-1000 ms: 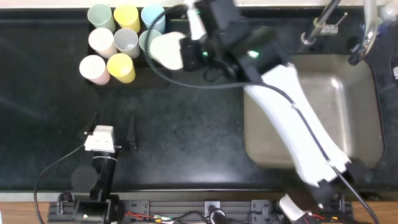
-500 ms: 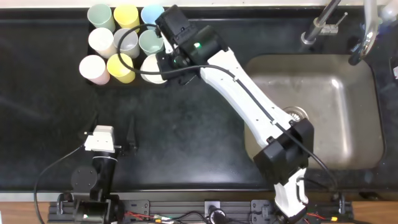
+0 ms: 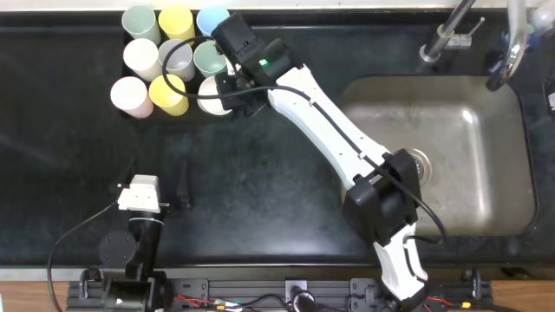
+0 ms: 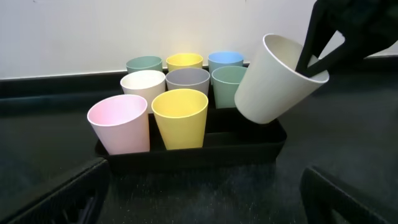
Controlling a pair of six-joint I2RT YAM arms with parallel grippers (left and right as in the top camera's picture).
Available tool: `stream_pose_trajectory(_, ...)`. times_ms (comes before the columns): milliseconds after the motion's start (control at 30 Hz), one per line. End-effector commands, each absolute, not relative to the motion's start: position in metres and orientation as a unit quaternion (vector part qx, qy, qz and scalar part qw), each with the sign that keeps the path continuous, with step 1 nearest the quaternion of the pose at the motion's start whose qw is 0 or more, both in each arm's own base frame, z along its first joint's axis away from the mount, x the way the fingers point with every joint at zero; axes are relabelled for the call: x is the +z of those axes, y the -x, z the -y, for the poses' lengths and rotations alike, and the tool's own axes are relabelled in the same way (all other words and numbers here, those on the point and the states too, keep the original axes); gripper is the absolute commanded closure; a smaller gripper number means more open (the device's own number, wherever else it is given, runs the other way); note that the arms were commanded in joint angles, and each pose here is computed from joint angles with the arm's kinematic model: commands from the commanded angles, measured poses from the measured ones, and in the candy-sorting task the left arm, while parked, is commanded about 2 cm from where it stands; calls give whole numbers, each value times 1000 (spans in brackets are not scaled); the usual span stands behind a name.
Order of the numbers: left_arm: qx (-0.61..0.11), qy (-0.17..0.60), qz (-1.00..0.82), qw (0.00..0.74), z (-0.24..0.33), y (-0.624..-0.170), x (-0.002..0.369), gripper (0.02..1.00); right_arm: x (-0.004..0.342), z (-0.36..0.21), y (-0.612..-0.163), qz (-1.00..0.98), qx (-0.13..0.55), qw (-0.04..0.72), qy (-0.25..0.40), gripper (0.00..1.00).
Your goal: Store Cups
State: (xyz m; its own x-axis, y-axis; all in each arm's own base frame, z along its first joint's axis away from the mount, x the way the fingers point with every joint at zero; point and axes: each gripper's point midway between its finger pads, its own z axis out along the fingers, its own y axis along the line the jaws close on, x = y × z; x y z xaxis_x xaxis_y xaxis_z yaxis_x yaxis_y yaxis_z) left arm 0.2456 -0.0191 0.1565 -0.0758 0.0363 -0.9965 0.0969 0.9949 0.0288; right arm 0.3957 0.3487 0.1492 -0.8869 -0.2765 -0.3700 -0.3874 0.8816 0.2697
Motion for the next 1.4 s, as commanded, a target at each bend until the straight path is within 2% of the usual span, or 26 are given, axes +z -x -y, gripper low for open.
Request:
stream_pose_trajectory(33,-21,-47,-732,680,19,-245,157,18,143,-353,-399,-956,168,167,171,958)
stream_pose_trajectory(533,-21,-47,-732,680,19,-245,157,18,111,-360,-405,-960,159,152,172,958)
stream_pose_trajectory(900,-21,-47,-732,680,19,-245,157,20,111,-360,-417,-958,150,178,168,956)
stream_pose_trajectory(1400,-21,-47,-732,680,19,-245,157,18,107,-355,-410,-962,140,162,171,947)
